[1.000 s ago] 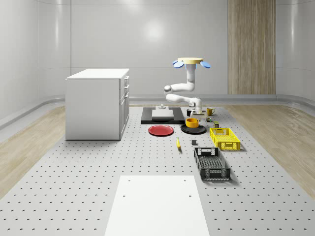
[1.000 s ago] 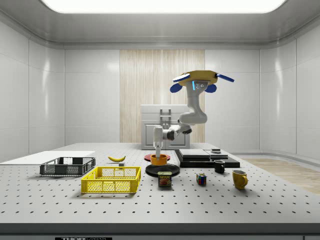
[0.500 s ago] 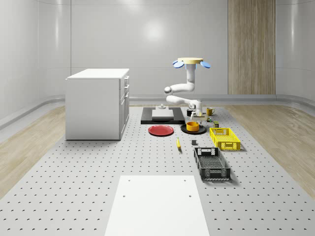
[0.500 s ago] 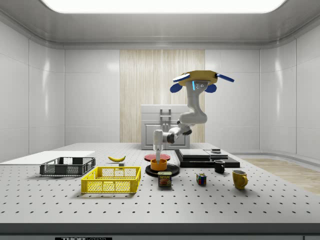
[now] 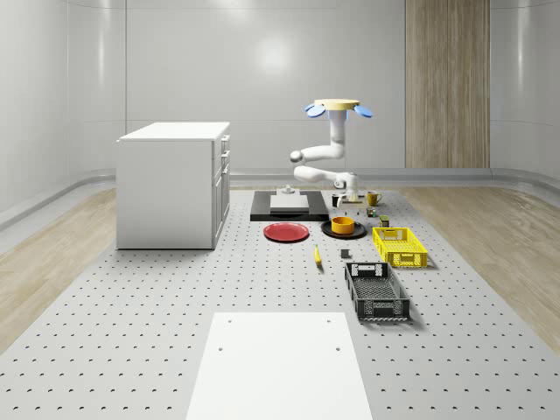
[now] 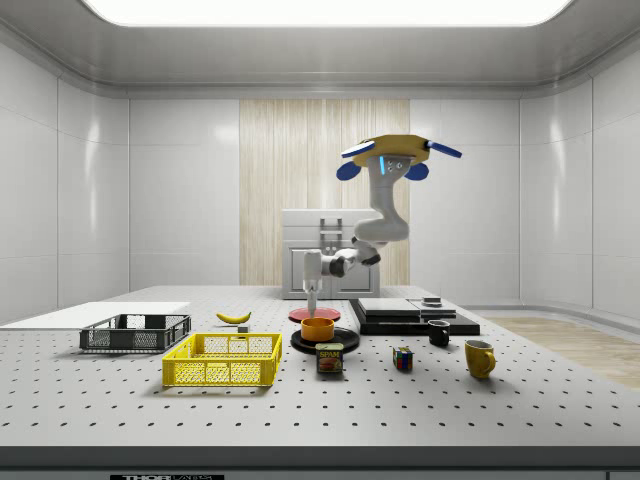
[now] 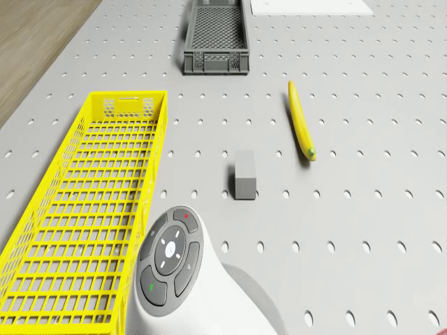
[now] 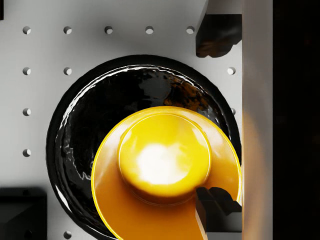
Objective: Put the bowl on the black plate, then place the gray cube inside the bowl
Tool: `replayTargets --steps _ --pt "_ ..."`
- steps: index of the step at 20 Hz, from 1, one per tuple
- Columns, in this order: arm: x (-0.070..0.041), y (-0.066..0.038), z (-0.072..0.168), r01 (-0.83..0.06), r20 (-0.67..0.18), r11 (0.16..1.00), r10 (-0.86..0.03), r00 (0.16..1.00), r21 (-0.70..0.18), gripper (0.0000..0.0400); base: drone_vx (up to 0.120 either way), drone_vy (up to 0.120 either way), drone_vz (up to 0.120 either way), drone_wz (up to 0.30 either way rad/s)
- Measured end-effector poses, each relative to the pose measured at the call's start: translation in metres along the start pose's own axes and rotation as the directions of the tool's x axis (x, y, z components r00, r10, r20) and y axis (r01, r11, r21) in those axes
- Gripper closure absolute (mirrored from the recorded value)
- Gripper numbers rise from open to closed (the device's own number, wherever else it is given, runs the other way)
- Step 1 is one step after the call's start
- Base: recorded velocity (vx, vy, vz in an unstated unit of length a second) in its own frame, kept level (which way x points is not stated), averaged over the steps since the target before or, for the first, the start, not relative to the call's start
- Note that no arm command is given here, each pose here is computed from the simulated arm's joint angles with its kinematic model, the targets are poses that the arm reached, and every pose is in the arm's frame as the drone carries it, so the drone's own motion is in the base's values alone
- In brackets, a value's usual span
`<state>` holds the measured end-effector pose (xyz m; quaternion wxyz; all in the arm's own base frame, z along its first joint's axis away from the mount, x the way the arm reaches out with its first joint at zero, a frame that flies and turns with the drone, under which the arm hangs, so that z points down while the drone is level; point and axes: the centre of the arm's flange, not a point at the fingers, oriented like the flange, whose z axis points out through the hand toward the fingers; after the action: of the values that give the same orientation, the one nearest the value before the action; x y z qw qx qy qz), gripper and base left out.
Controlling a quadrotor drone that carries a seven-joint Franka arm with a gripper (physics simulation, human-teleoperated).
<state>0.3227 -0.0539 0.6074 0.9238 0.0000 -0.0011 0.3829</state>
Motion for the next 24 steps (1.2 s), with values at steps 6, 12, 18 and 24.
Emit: replayTargets --steps 6,12,18,24 --pt "0.0000 0.0000 -0.0020 0.000 0.000 1.000 0.000 1.000 0.000 0.0003 0.120 -0.120 0.000 0.000" --pt "0.0000 0.0000 -0.0024 0.000 0.000 1.000 0.000 1.000 0.000 0.0001 0.120 -0.120 0.000 0.000" --pt "0.0000 0.0000 -0.0026 0.000 0.000 1.000 0.000 1.000 0.000 0.0000 0.120 -0.027 0.000 0.000" --pt "0.0000 -0.0001 -0.0026 0.000 0.000 1.000 0.000 1.000 0.000 0.0000 0.120 0.000 0.000 0.000"
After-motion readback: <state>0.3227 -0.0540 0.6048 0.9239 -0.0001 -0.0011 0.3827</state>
